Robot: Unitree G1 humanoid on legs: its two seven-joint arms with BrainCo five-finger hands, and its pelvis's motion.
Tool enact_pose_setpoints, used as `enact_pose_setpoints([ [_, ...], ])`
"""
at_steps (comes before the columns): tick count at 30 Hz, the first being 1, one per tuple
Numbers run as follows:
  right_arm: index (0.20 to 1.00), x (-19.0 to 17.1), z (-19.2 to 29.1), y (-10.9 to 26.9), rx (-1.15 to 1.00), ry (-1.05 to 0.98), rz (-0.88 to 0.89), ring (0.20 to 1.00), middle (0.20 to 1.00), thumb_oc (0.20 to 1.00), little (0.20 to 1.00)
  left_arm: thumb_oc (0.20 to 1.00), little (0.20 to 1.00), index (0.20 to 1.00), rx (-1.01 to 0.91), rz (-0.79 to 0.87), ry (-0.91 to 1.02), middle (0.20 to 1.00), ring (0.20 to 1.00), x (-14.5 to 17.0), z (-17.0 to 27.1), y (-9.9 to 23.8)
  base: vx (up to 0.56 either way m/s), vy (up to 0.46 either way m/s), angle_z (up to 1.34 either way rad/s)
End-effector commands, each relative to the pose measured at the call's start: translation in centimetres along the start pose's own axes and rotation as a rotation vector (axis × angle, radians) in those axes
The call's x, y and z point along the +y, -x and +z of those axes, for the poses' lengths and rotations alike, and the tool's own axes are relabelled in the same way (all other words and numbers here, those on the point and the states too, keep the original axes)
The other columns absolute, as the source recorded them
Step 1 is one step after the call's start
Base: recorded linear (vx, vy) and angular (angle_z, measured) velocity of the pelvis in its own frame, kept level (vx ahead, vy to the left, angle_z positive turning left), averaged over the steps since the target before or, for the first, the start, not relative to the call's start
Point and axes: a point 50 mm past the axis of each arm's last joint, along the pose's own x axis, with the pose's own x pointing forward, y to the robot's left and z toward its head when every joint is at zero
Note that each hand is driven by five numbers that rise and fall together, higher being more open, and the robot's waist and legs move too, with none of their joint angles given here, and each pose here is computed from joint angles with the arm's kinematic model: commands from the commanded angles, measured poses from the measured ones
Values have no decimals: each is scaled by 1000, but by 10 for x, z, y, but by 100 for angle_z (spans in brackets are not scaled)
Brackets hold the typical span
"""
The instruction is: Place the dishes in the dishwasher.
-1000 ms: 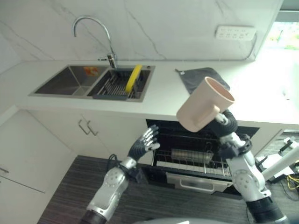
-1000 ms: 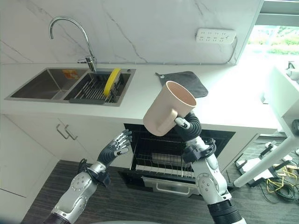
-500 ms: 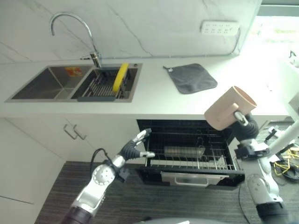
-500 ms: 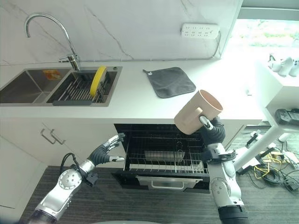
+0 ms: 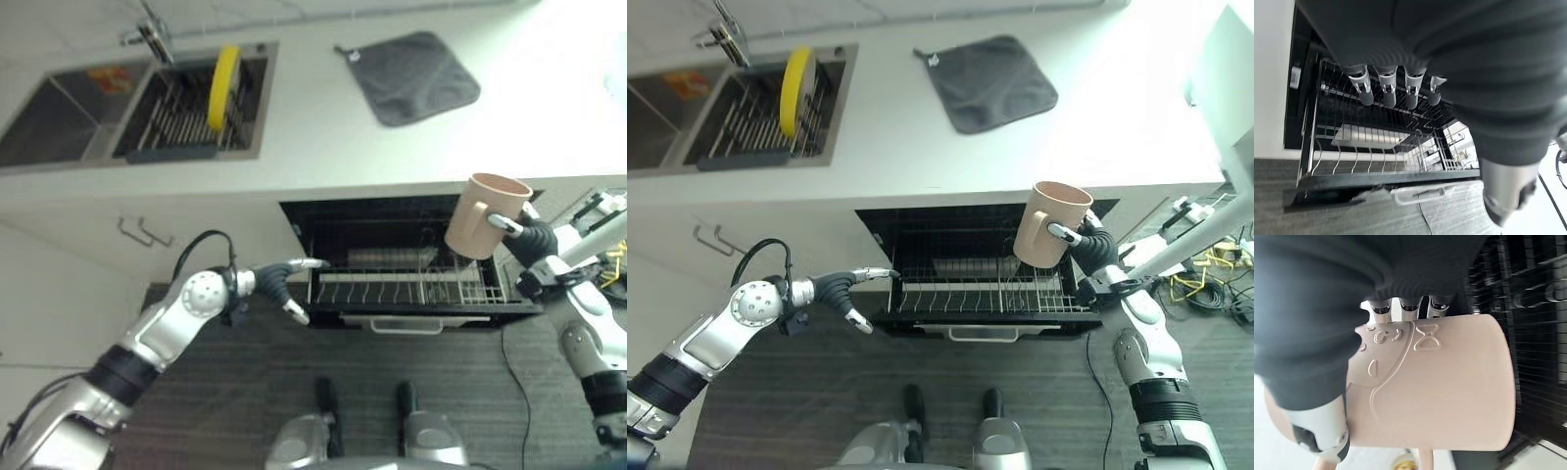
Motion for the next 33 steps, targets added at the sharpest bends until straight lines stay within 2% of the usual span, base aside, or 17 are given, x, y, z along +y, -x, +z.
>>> enact_pose_setpoints([
  [1, 200, 5, 44, -18, -154, 50, 64, 200, 200, 200, 200, 1000, 1000, 1000, -18, 47, -91, 1000, 1000, 20, 10, 0, -201, -19, 8],
  [4, 200, -2, 69, -36, -209, 79, 40, 200, 200, 200, 200, 1000, 1000, 1000, -31, 135, -187, 1000, 1000, 48, 23, -6, -350, -53, 25],
  [10, 200, -2, 79, -51, -202, 115, 11, 200, 200, 200, 200, 1000, 1000, 1000, -50, 156, -268, 1000, 1000, 63, 36, -12, -165, -7, 13],
  [16, 200, -22, 69, -56, -95, 167, -97, 200, 200, 200, 200, 1000, 1000, 1000, -78, 99, -338, 1000, 1000, 67, 49, -18, -106, -5, 5],
  [23, 200, -56, 91, -59, -70, 153, -286, 200, 200, 200, 200, 1000, 1000, 1000, -96, 74, -370, 1000, 1000, 74, 58, -19, -21, -8, -1],
  [27, 200, -61, 117, -65, -96, 177, -326, 200, 200, 200, 200, 1000, 1000, 1000, -104, 68, -374, 1000, 1000, 81, 63, -16, 22, -3, 5],
  [33, 200, -58, 128, -70, -83, 213, -353, 200, 200, 200, 200, 1000, 1000, 1000, -109, 54, -374, 1000, 1000, 81, 64, -14, 50, 8, 2],
])
